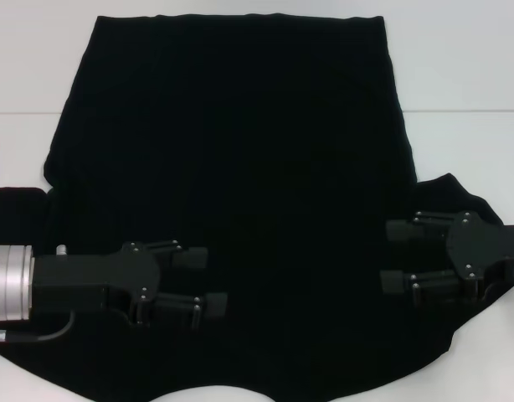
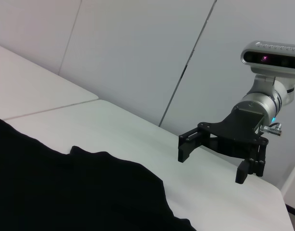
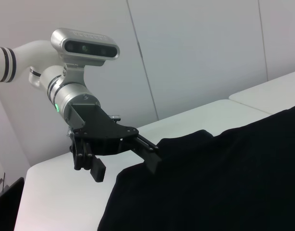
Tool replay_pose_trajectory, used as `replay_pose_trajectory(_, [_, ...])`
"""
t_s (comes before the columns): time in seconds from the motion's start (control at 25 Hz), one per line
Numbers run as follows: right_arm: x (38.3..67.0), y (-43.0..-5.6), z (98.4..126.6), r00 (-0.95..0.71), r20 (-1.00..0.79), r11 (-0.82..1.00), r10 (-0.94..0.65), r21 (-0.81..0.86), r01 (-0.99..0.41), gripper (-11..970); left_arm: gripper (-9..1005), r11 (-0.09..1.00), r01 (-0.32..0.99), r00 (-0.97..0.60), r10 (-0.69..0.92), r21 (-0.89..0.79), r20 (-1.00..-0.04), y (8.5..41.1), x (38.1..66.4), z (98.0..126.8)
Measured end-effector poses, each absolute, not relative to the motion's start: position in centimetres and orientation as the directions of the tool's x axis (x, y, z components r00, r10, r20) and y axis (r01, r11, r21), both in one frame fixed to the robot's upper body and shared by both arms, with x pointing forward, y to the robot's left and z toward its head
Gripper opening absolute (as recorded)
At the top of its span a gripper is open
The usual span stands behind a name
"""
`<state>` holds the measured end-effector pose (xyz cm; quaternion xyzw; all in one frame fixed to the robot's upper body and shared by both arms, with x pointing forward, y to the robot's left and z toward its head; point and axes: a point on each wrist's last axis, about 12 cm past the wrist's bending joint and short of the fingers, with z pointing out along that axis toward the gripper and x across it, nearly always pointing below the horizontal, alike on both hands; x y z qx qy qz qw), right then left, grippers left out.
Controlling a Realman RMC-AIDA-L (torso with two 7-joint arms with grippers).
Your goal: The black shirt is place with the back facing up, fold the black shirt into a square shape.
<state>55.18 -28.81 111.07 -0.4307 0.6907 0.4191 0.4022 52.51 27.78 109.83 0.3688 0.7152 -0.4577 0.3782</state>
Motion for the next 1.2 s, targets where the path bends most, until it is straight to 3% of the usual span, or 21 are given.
replay_pose_trajectory(0.48, [55.2,-28.7,111.0,-0.305,-0.917,0.278,-0.257,0.233,-0.932,913,932,0.312,0.873,-0.441,0.174,-0.375,-0.88,27.8,52.5,109.8])
replay_pose_trajectory(0.64, [55.3,-28.3,110.9,-0.304,-0.919,0.283,-0.251,0.231,-0.931,913,932,0.369,0.83,-0.477,0.083,-0.418,-0.875,28.6,52.9,110.3])
replay_pose_trajectory(0.76, [55.4,-28.1,110.9,-0.3,-0.922,0.289,-0.244,0.226,-0.93,914,931,0.473,0.722,-0.569,-0.009,-0.505,-0.823,30.4,53.6,110.5])
replay_pose_trajectory(0.92, [55.6,-27.5,110.9,-0.293,-0.926,0.288,-0.237,0.221,-0.932,913,931,0.625,0.471,-0.679,-0.193,-0.622,-0.708,34.7,54.1,110.7])
replay_pose_trajectory(1.2, [56.2,-26.7,110.9,-0.283,-0.929,0.293,-0.237,0.21,-0.933,913,931,0.718,0.155,-0.762,-0.351,-0.679,-0.545,39.6,52.9,111.3])
